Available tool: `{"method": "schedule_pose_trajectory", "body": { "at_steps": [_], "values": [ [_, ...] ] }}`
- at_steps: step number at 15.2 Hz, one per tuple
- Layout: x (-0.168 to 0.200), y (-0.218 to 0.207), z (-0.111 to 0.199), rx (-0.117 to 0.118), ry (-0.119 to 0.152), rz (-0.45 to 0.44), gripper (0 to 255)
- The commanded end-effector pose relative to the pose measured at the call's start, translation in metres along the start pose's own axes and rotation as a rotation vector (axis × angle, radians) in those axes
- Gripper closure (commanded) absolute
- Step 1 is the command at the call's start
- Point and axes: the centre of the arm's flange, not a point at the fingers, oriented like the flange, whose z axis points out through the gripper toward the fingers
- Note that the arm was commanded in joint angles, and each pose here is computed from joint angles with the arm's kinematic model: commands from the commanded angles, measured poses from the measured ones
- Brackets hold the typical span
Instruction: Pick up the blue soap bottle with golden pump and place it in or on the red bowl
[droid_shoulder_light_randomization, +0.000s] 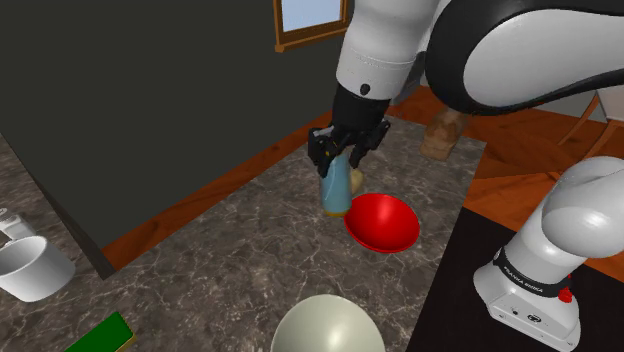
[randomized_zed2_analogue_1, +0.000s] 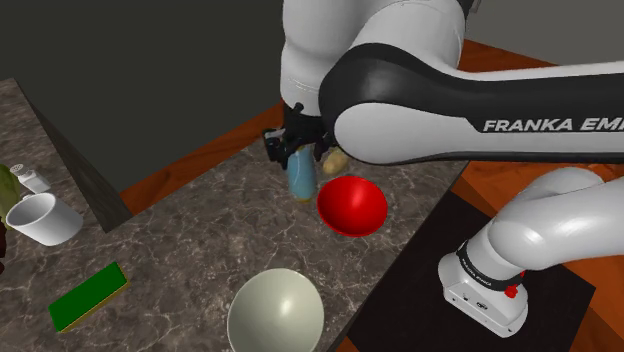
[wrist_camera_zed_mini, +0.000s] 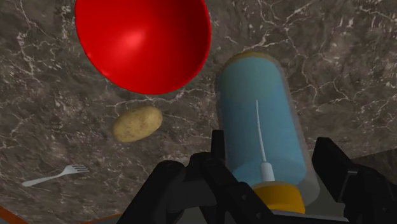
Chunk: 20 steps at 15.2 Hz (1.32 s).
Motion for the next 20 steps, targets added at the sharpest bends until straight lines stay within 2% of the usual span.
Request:
{"method": "schedule_pose_trajectory", "body": {
  "at_steps": [1, 9, 20],
  "values": [
    [-0.005, 0.025, -0.003, 0.002, -0.001, -0.001, 255],
    [-0.027, 0.127, -0.024, 0.002, -0.001, -0.001, 255],
    [-0.04, 0.131, 0.032, 0.002, -0.001, -0.001, 255]
  ]
}}
